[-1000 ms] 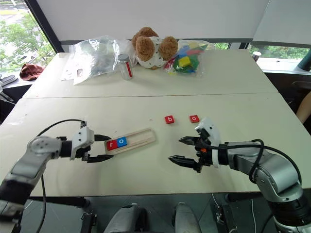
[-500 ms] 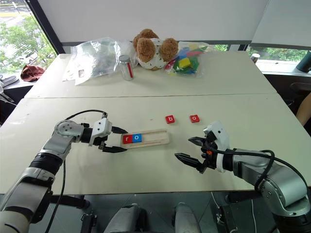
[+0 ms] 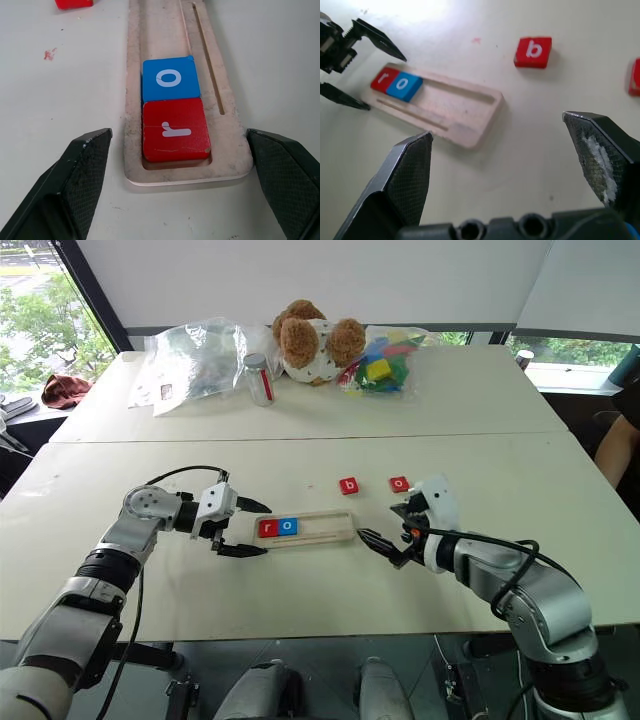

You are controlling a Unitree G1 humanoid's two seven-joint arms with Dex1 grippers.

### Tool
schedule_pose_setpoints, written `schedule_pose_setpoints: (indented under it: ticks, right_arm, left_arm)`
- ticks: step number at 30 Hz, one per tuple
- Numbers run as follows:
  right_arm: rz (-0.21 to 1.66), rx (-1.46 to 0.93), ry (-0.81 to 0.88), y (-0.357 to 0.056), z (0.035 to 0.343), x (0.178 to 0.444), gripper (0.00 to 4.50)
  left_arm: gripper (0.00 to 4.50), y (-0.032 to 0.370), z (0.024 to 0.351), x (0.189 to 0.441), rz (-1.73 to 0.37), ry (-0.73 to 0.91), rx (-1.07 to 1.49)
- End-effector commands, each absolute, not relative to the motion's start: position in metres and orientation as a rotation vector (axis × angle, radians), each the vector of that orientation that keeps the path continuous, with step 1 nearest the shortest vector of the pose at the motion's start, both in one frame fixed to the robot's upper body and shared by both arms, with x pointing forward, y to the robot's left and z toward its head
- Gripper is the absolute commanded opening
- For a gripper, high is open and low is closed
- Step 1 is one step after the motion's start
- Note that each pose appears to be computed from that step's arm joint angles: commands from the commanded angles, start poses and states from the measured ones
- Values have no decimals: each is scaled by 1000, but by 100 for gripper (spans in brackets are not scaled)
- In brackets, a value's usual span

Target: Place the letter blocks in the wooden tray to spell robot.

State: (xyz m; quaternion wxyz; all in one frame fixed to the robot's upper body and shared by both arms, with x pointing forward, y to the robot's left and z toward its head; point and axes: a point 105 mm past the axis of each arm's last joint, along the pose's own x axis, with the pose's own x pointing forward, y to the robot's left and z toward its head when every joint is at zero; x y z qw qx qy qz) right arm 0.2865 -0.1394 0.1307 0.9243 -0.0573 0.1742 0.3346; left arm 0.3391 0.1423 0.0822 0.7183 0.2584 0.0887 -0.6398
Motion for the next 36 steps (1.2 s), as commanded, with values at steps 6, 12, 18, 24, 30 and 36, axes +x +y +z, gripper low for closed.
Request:
schedule_pose_setpoints:
  ticks: [6,12,18,24,30,36]
  right_arm:
    - [548,-81,305,-103,136,340,450]
    - [434,-116,337,-92,120,377,450]
    - [417,-123,363,-83,108,388,450]
    - [444,-175,388,-66,96,387,363]
    - [436,-243,375,-61,90,388,113]
    - [277,-276,236,-100,127,387,113]
  left_arm:
    - [448,157,124,348,-1346,106,666]
    - [448,164,143,312,-1395,164,613]
    - [448,180,159,285,-1286,220,554]
    - [450,194,160,276,-1142,251,499]
    - [450,190,153,274,-1100,246,464]
    - [450,179,149,273,-1124,234,445]
